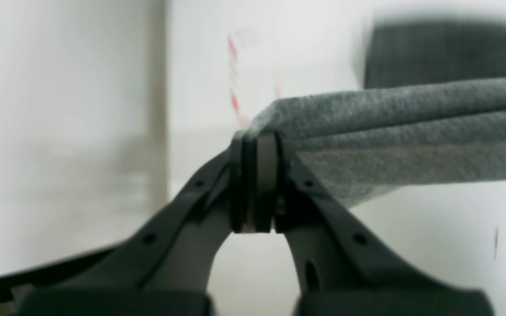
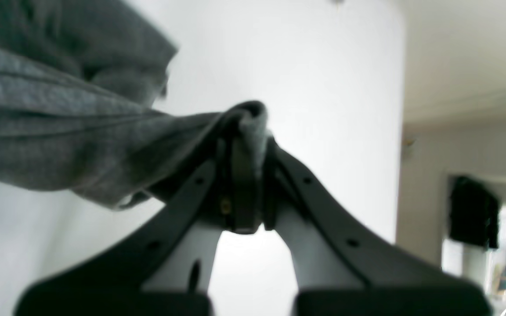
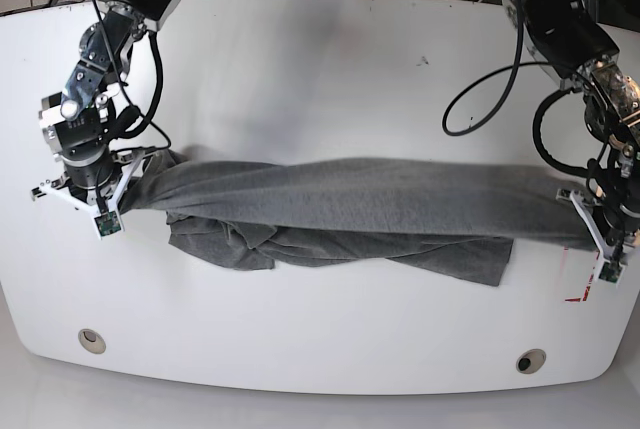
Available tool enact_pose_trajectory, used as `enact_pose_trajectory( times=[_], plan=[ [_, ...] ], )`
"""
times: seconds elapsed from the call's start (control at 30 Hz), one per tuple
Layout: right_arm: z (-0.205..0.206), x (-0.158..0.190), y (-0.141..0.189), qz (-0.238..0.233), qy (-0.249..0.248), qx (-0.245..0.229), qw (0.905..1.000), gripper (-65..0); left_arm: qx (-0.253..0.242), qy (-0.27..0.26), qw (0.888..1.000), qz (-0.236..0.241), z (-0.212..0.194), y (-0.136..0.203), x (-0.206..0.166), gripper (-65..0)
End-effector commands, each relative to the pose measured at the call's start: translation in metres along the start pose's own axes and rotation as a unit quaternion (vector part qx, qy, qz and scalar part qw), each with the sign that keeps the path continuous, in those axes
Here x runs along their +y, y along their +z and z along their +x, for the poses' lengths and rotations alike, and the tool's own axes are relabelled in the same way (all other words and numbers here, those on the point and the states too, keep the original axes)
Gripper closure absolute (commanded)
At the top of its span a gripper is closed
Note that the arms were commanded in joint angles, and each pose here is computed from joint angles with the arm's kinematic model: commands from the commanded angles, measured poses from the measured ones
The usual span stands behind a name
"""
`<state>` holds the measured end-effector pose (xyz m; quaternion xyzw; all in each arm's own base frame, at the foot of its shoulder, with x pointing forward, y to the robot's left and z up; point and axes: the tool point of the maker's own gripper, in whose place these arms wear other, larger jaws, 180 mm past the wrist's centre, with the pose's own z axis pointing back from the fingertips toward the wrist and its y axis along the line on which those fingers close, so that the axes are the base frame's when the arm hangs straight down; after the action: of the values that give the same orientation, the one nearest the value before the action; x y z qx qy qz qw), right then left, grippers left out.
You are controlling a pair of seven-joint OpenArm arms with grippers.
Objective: Layout the t-shirt on the table in an organized manner, then fold the t-shirt properly
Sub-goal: 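Lower the shirt and drag it flat across the table with both grippers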
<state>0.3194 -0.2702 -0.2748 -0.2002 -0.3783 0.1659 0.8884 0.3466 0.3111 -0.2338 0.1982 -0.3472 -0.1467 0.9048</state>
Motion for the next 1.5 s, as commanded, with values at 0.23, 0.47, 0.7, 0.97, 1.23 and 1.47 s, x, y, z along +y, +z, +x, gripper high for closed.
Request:
enact_pose_trajectory(
  times=[0.23, 0.47, 0.7, 0.97, 1.23, 1.47],
  plan=[
    [-0.046, 0.029, 0.007, 0.023, -0.044, 0.045, 0.9978, -0.3, 0.091, 0.006, 0.996, -0.003, -0.088, 0.002, -0.007, 0.0],
    [-0.07, 0.057, 0.012, 0.053, -0.053, 0.074, 0.9945, -0.3, 0.139, 0.003, 0.99, -0.013, -0.131, 0.007, -0.017, 0.0],
    [-0.093, 0.074, 0.018, 0.07, -0.055, 0.101, 0.9908, -0.3, 0.162, -0.005, 0.986, -0.023, -0.15, 0.01, -0.025, 0.0],
    [-0.116, 0.096, 0.027, 0.092, -0.061, 0.13, 0.9853, -0.6, 0.186, -0.015, 0.982, -0.031, -0.169, 0.014, -0.031, 0.0],
    [-0.139, 0.107, 0.037, 0.105, -0.056, 0.159, 0.9801, -1.1, 0.206, -0.022, 0.978, -0.036, -0.185, 0.019, -0.036, -16.5],
    [-0.156, 0.114, 0.045, 0.114, -0.052, 0.18, 0.9757, -27.0, 0.217, -0.029, 0.975, -0.037, -0.194, 0.022, -0.035, -45.7]
  ],
)
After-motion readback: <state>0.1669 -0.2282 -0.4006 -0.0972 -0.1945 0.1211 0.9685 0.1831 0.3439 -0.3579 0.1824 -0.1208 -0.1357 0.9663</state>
